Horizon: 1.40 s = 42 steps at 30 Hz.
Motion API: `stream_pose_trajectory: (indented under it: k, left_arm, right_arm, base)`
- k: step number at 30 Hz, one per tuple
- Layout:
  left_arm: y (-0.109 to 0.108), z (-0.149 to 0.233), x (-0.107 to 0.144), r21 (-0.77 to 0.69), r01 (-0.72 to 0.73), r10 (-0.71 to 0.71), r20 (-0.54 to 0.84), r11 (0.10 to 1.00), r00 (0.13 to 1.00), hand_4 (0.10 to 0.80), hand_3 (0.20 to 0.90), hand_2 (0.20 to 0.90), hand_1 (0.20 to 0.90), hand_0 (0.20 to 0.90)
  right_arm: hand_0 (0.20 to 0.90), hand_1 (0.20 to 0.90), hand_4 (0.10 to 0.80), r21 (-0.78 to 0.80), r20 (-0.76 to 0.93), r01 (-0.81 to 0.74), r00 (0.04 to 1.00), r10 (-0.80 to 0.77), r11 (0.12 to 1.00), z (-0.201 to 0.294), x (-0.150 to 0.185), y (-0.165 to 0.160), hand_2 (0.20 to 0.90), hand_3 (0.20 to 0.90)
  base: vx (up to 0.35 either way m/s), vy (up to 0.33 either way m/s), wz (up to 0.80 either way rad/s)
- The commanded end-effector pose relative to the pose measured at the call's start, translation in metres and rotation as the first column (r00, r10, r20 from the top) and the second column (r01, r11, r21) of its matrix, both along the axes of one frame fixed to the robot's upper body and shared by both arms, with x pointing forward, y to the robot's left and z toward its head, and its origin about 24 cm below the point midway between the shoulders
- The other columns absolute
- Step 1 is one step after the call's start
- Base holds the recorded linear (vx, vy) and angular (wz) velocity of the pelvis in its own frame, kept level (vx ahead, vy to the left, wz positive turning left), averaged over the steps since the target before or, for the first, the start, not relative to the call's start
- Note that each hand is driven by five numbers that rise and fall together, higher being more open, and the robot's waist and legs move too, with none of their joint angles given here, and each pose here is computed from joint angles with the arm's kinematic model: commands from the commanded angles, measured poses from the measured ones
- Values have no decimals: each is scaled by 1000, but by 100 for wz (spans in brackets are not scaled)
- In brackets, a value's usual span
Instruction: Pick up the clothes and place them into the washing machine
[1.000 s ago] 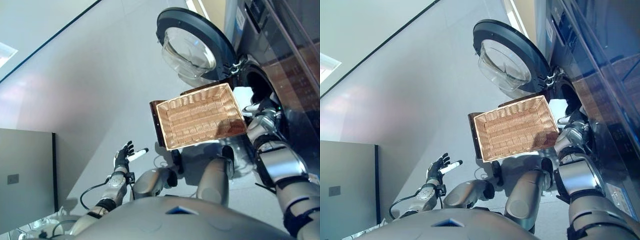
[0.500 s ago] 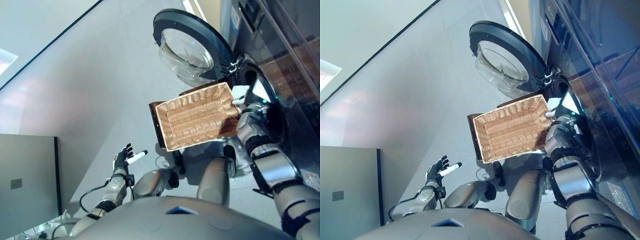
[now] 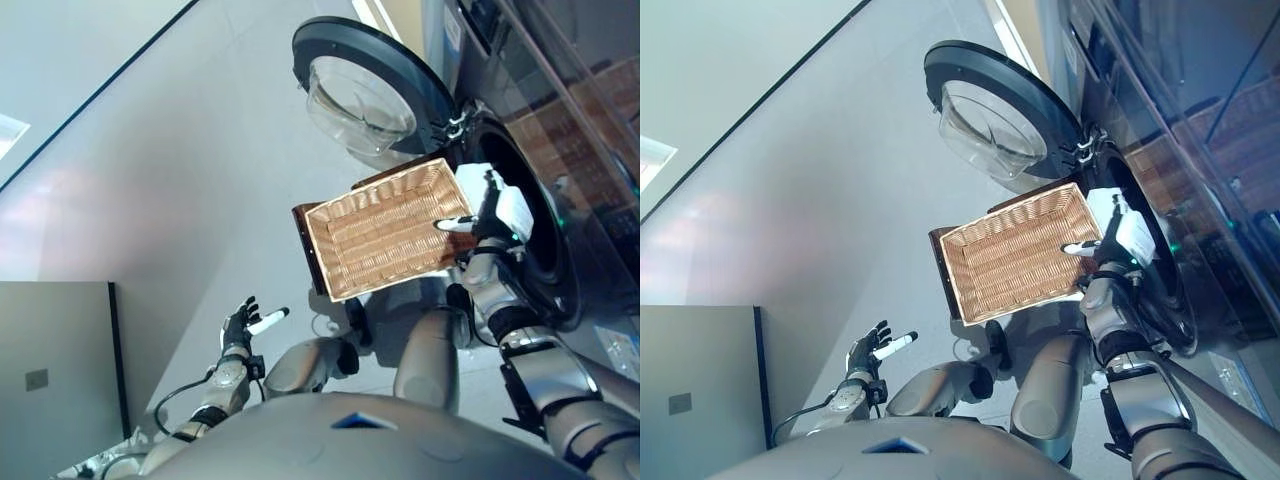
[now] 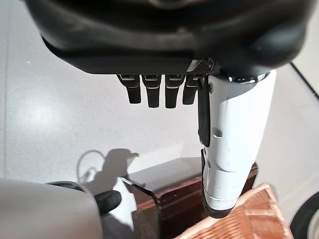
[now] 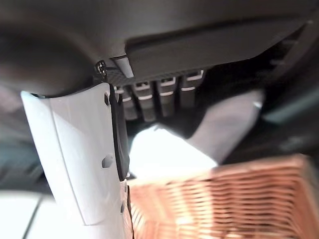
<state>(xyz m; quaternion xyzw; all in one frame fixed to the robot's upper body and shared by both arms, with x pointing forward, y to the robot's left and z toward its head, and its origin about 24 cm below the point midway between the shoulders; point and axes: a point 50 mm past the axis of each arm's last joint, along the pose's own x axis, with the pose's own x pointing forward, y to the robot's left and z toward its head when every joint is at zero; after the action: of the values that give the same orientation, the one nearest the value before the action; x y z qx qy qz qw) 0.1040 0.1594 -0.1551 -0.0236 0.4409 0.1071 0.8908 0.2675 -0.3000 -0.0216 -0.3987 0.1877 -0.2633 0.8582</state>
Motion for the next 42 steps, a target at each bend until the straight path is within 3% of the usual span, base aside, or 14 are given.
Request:
stream_pose_trajectory:
  k: [1,6,9,13,22,26,27,32,42]
  left_arm:
    - [28,4,8,81,-49,46,38,996,998,800,900,900,900,900]
    - [29,4,7,77,-43,41,31,996,999,800,900,900,900,900]
    - [31,6,12,78,-38,34,51,996,998,800,900,900,900,900]
    - [28,8,17,75,-34,28,77,997,997,800,900,900,900,900]
    - [29,11,23,72,-44,37,104,996,994,800,900,900,900,900]
    - [29,13,26,74,-46,37,124,996,992,800,900,900,900,900]
    - [30,15,28,80,-53,42,136,995,990,800,900,900,900,900]
    - [26,21,36,70,-37,23,194,997,981,800,900,900,900,900]
    - [18,33,52,21,-9,2,283,1000,959,800,900,900,900,900]
  right_arm:
    - [900,900,800,27,197,-47,980,41,999,40,27,-3,900,900]
    - [900,900,800,-13,174,-13,985,15,1000,48,26,-23,900,900]
    - [900,900,800,-184,135,-12,990,37,983,65,30,-37,900,900]
    - [900,900,800,-297,114,-66,988,104,953,75,37,-32,900,900]
    - [900,900,800,-343,77,-157,978,194,926,74,51,-9,900,900]
    - [900,900,800,-477,12,-164,981,193,863,76,54,-10,900,900]
    - [900,900,800,-570,-15,-133,988,152,811,81,54,-17,900,900]
    - [900,900,800,-741,-108,-183,982,155,646,100,69,-15,900,900]
    - [900,900,800,-909,-178,-189,982,65,372,148,85,-30,900,900]
  base:
    - [0,0,0]
    - [-4,-4,1]
    - [-16,-14,3]
    - [0,0,0]
    - [0,0,0]
    - [0,0,0]
    - [0,0,0]
    - [-7,14,-2]
    - [-47,-8,6]
